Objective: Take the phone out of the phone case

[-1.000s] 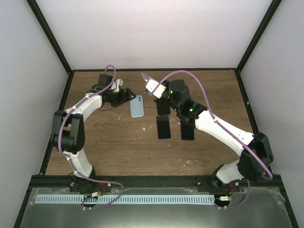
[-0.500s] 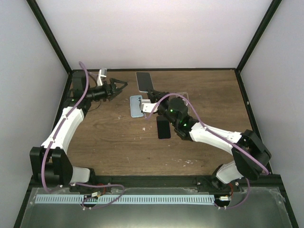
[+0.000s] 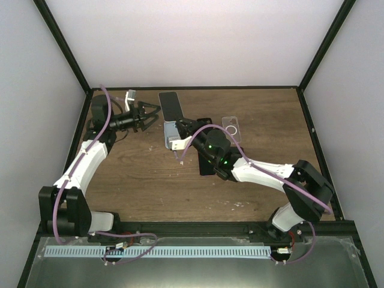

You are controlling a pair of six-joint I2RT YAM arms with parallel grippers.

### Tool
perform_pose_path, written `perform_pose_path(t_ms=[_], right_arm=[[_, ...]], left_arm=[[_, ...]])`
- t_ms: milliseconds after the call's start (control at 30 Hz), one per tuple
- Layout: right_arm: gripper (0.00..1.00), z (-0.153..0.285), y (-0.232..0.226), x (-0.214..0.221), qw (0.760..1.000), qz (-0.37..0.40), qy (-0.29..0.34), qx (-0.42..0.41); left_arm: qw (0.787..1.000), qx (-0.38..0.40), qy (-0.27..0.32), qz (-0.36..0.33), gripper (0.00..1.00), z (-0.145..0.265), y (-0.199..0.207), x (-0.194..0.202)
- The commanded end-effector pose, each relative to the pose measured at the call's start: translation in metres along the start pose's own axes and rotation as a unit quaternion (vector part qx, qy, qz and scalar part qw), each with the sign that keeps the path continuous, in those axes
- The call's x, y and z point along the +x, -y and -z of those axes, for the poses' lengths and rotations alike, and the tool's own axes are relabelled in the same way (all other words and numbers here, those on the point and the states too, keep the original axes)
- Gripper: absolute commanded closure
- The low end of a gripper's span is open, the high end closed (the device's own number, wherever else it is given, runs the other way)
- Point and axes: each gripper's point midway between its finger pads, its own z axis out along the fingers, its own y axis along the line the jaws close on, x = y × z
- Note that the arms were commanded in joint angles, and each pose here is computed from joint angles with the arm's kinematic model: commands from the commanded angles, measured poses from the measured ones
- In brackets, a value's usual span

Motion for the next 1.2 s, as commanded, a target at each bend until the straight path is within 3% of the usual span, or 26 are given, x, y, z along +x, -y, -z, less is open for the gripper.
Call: perform_pose_path(t_ms=[0,667,733,867,933,1167], right_arm=[[0.99,0.003,0.034,-0.015,0.997,0.008,0.023,0.068],[0.99,0.011,0.012,-0.037,0.997,0.018,0.050,0.050],[0.93,0.014,0.009,-0.036,0.998,0.018,0.050,0.045],[0.70,0.027,-0.010,-0.030,0.999,0.010,0.045,0.005],[0.59,0.035,-0.022,-0.027,0.999,-0.003,0.042,-0.023],[0.35,0.073,-0.066,-0.015,0.988,-0.053,0.030,-0.143]], left_arm=[[1.000,0.009,-0.002,0.004,0.37,-0.001,0.002,0.000],[0.997,-0.010,-0.005,0.074,0.86,-0.007,-0.037,0.009],[0.997,-0.010,-0.008,0.078,0.91,-0.006,-0.040,0.013],[0.997,-0.019,-0.020,0.069,1.00,-0.005,-0.050,0.023],[0.997,-0.026,-0.029,0.065,1.00,-0.003,-0.058,0.032],[0.996,-0.053,-0.058,0.044,1.00,0.004,-0.091,0.065]])
